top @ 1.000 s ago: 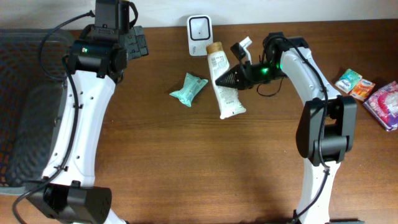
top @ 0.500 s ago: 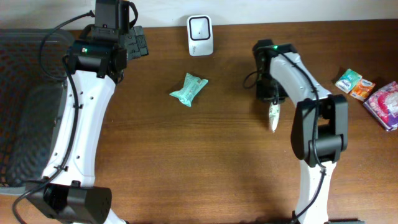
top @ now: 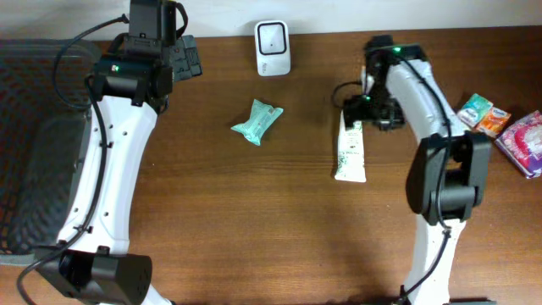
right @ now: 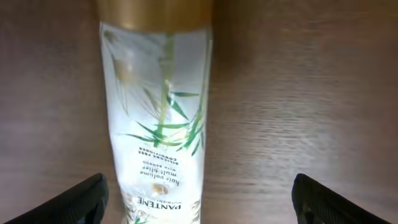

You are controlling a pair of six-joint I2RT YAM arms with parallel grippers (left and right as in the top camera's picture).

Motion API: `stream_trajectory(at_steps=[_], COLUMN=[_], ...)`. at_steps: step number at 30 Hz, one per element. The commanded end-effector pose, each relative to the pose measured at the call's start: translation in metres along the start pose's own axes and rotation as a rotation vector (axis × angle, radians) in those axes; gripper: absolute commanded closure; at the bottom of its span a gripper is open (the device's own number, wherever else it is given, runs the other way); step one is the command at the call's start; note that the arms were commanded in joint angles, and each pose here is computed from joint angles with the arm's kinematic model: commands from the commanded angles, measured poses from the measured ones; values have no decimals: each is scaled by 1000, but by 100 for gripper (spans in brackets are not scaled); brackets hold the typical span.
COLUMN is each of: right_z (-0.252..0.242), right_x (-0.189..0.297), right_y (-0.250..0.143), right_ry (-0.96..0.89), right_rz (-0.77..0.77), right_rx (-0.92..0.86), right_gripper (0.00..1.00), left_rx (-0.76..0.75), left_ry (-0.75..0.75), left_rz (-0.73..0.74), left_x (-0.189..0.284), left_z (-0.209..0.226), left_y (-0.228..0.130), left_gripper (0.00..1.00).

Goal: Scan the item barcode

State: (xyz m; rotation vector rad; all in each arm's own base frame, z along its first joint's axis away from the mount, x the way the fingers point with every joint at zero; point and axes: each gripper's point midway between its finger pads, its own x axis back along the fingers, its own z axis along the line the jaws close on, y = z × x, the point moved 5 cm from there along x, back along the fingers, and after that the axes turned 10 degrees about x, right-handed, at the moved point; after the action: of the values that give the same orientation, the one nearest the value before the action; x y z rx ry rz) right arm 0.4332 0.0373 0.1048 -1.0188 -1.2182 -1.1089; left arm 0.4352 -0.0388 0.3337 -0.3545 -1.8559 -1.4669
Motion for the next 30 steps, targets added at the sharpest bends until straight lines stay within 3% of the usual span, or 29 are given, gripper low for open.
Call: stream_trajectory(at_steps=[1, 5, 7, 9, 10, 11, 12, 15, 22, 27, 30], right_z=[0, -15, -11, 2, 6, 9, 12, 34, 105, 143, 140], right_x=[-9, -34, -50, -58, -59, -57, -54, -18, 92, 124, 107], right_y=[-8, -15, -19, -17, -15, -14, -12, 14, 133, 168, 186], right_ry=[207, 348, 368, 491, 528, 558, 591, 786, 822, 743, 719], right_rz=[-26, -73, -82, -136, -155, -167, -179, -296, -768, -1042, -1107], right_rx=[74, 1, 7, 14, 18, 20, 21, 43, 44, -61, -151], right_gripper=[11, 36, 37, 47, 55, 84, 96, 96, 96, 96, 96], left_rx=[-8, -7, -8, -8, -7, -7, -7, -8, -8, -7, -7], left_ry=[6, 6, 7, 7, 6, 7, 7, 7, 7, 7, 7], left_rz=[-7, -7, -7, -7, -7, -7, -7, -7, -7, -7, -7], left_x=[0, 0, 0, 0, 0, 0, 0, 0, 0, 0, 0], left_z=[2, 2, 2, 2, 2, 2, 2, 2, 2, 2, 2], left_y=[2, 2, 2, 2, 2, 2, 2, 2, 2, 2, 2], left_gripper=[1, 1, 1, 1, 1, 1, 1, 1, 1, 1, 1])
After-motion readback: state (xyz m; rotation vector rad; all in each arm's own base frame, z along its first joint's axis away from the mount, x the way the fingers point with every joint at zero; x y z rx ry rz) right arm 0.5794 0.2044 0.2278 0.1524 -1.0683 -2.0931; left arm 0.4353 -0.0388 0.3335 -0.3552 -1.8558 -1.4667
